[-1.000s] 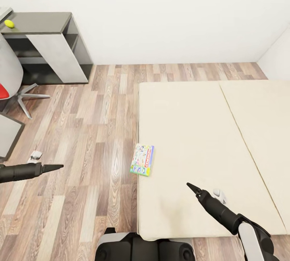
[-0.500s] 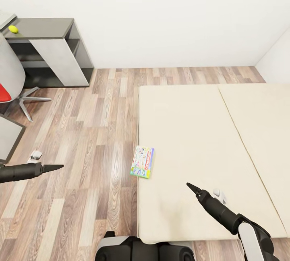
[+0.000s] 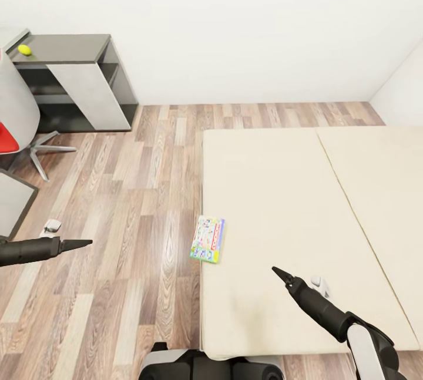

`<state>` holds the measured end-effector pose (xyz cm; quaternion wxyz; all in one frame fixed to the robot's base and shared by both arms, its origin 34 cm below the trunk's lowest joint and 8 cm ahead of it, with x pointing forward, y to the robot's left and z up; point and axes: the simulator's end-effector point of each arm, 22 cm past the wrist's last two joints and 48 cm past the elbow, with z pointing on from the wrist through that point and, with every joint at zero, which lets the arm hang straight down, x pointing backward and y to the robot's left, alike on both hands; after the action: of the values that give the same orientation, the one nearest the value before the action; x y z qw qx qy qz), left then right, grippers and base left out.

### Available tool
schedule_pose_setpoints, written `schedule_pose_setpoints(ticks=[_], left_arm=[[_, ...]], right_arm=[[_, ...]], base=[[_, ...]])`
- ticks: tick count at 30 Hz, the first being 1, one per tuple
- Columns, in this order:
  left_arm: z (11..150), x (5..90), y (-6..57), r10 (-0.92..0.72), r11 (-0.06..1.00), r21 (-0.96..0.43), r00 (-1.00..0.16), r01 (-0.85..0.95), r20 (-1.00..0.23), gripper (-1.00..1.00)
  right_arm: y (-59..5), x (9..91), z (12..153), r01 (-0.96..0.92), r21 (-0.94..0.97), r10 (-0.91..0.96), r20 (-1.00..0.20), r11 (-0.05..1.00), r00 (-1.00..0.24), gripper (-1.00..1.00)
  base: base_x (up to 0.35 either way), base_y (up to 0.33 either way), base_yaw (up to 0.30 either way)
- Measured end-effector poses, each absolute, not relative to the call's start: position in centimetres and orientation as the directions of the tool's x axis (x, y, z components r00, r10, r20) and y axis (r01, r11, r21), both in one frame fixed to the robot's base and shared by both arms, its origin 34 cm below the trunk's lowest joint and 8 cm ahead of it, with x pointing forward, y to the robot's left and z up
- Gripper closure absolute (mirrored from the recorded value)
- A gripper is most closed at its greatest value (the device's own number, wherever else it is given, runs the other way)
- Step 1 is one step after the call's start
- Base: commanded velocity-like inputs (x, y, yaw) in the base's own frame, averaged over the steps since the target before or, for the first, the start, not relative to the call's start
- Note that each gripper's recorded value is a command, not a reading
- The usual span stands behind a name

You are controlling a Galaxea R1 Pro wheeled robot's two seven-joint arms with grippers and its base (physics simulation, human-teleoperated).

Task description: Put all the toys in the child's room - the three board games (two on the bed and one on the table), the two jigsaw puzzles on the table, and the tennis ball on the table - inside the toy box on the table in the child's room.

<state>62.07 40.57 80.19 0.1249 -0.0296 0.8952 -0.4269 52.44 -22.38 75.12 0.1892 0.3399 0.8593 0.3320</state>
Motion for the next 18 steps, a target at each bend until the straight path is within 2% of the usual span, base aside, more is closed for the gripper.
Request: schedule_pose_setpoints(ticks=[18], left_arm=[[81.7,62.6,40.5,-0.159,0.634,-0.770,-0.961,0.077,-0.226,-1.00]], right_arm=[[-22.3,52.7,75.9,0.450,0.708,0.712,-0.106,0.544,-0.694,-1.00]], base=[[0.000,0.000,0.000]])
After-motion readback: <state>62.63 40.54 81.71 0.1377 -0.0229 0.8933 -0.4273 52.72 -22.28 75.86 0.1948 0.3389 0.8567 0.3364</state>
